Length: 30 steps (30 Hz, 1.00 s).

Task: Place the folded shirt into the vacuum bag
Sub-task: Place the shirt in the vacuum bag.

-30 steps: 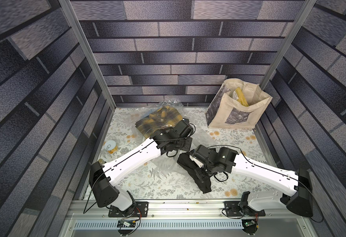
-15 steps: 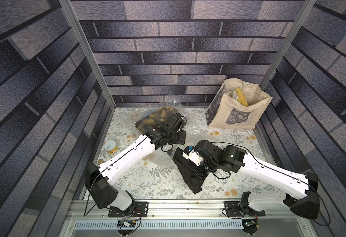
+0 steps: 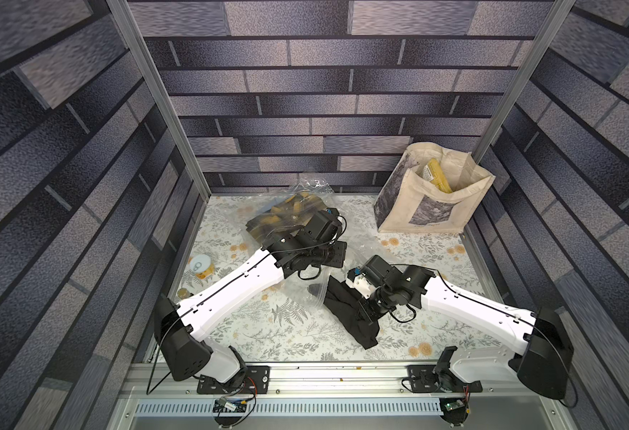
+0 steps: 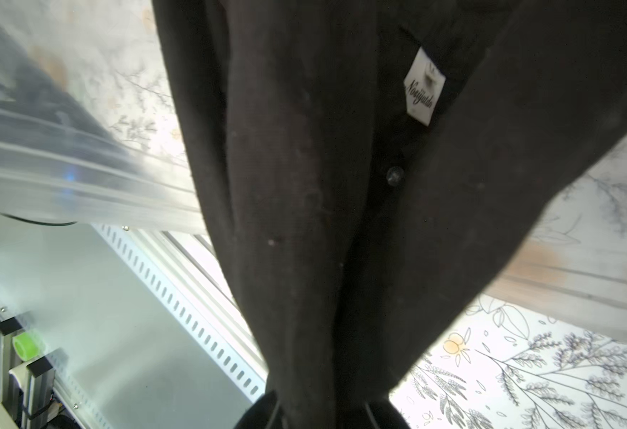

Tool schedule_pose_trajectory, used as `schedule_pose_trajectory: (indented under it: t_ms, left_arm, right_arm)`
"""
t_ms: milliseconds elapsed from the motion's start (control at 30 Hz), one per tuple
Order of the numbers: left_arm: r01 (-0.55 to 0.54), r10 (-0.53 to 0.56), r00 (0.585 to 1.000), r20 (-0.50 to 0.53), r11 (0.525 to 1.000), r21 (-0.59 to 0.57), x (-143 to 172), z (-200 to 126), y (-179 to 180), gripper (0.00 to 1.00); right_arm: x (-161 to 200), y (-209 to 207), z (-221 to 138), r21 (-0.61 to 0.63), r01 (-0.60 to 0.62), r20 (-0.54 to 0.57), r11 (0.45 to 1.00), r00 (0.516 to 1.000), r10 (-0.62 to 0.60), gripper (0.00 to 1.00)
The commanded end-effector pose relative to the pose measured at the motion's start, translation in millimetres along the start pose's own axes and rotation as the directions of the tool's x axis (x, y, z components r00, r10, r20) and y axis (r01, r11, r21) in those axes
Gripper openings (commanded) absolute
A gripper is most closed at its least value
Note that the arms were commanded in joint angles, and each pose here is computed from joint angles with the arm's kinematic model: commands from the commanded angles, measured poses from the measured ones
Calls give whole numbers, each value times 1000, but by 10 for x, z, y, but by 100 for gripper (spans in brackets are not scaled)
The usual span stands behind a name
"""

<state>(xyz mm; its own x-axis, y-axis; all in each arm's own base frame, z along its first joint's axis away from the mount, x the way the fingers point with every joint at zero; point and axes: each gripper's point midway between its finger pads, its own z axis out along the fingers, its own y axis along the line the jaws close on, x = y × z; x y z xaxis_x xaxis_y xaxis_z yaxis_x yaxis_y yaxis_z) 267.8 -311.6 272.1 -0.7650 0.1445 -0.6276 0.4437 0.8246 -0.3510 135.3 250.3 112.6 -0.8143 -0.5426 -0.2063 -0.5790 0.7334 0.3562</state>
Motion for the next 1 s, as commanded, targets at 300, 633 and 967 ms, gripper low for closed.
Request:
schedule_pose_trajectory:
  t_ms: [300,633,967]
  left_arm:
    - [-62,55,994,93,995,74,-101,-294,-403,0]
    - [-55,47,993,105,996,73,-82,-316,-374,0]
    - [-47,38,992,117,996,75,-102,-337,-346,0]
  right_arm:
    - [-870,422,-337,-56,154,220,986,966,-139,0]
    - [-1014,-61,371,125,229,199,965,948,-250,0]
    - [-1389,132,189,128,307,302,943,894,-332,0]
